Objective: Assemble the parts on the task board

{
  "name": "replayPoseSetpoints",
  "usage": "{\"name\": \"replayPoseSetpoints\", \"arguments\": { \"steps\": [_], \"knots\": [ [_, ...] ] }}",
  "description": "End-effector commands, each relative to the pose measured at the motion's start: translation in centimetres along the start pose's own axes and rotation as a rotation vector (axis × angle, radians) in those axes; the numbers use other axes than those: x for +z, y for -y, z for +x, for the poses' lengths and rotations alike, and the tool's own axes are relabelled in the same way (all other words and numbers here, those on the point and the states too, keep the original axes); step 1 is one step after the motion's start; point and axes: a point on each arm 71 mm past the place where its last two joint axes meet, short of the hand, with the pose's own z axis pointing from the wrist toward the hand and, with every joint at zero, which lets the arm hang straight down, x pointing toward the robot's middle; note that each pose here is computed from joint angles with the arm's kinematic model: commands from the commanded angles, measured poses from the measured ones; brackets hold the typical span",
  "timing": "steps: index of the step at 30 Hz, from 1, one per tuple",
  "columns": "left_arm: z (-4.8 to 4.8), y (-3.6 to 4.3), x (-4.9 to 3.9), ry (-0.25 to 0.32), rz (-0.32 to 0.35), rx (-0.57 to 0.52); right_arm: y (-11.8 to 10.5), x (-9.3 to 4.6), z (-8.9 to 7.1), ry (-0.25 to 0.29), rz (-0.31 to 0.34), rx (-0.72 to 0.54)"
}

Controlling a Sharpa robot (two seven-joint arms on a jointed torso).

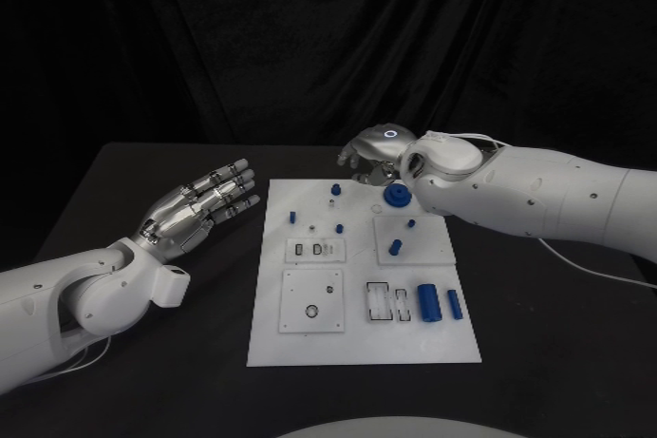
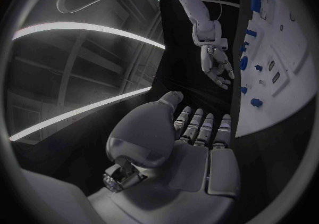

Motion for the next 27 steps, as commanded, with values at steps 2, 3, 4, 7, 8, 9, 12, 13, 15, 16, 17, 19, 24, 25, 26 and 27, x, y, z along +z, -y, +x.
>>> {"name": "replayPoseSetpoints", "arguments": {
  "steps": [2, 3, 4, 7, 8, 9, 12, 13, 15, 16, 17, 19, 24, 25, 26, 27],
  "knots": [
    [0.11, 0.15, -0.11, -0.008, 0.009, -0.006, 1.8, -1.8, -2.0, 0.074, 0.056, 0.075],
    [0.08, 0.17, -0.16, -0.006, 0.009, -0.006, 2.6, -2.6, -2.2, 0.064, 0.078, 0.091],
    [0.07, 0.17, -0.18, -0.005, 0.009, -0.005, 2.9, -3.1, -2.3, 0.058, 0.089, 0.097],
    [0.07, 0.19, -0.20, -0.005, 0.009, -0.005, 4.5, -4.9, -2.2, 0.019, 0.136, 0.114],
    [0.07, 0.18, -0.20, -0.006, 0.010, -0.006, 5.0, -5.5, -2.0, 0.003, 0.151, 0.115],
    [0.08, 0.18, -0.19, -0.006, 0.010, -0.006, 5.3, -6.0, -1.8, -0.011, 0.164, 0.111],
    [0.10, 0.15, -0.13, -0.009, 0.010, -0.007, 6.4, -7.6, -0.7, -0.061, 0.207, 0.081],
    [0.10, 0.14, -0.13, -0.009, 0.009, -0.008, 6.6, -7.9, -0.4, -0.072, 0.218, 0.072],
    [0.10, 0.13, -0.13, -0.010, 0.009, -0.008, 6.9, -8.3, 0.1, -0.090, 0.233, 0.062],
    [0.10, 0.13, -0.12, -0.010, 0.009, -0.008, 7.0, -8.5, 0.4, -0.100, 0.240, 0.058],
    [0.10, 0.12, -0.11, -0.010, 0.009, -0.009, 7.1, -8.6, 0.7, -0.111, 0.248, 0.055],
    [0.11, 0.10, -0.09, -0.011, 0.009, -0.009, 7.1, -8.8, 1.3, -0.125, 0.256, 0.051],
    [0.09, 0.07, -0.09, -0.012, 0.008, -0.010, 7.0, -8.8, 2.2, -0.128, 0.258, 0.050],
    [0.08, 0.07, -0.10, -0.012, 0.007, -0.010, 7.0, -8.7, 2.3, -0.123, 0.256, 0.050],
    [0.06, 0.07, -0.11, -0.012, 0.007, -0.010, 6.9, -8.7, 2.4, -0.118, 0.255, 0.051],
    [0.05, 0.07, -0.11, -0.012, 0.007, -0.010, 6.9, -8.6, 2.5, -0.116, 0.254, 0.051]
  ]
}}
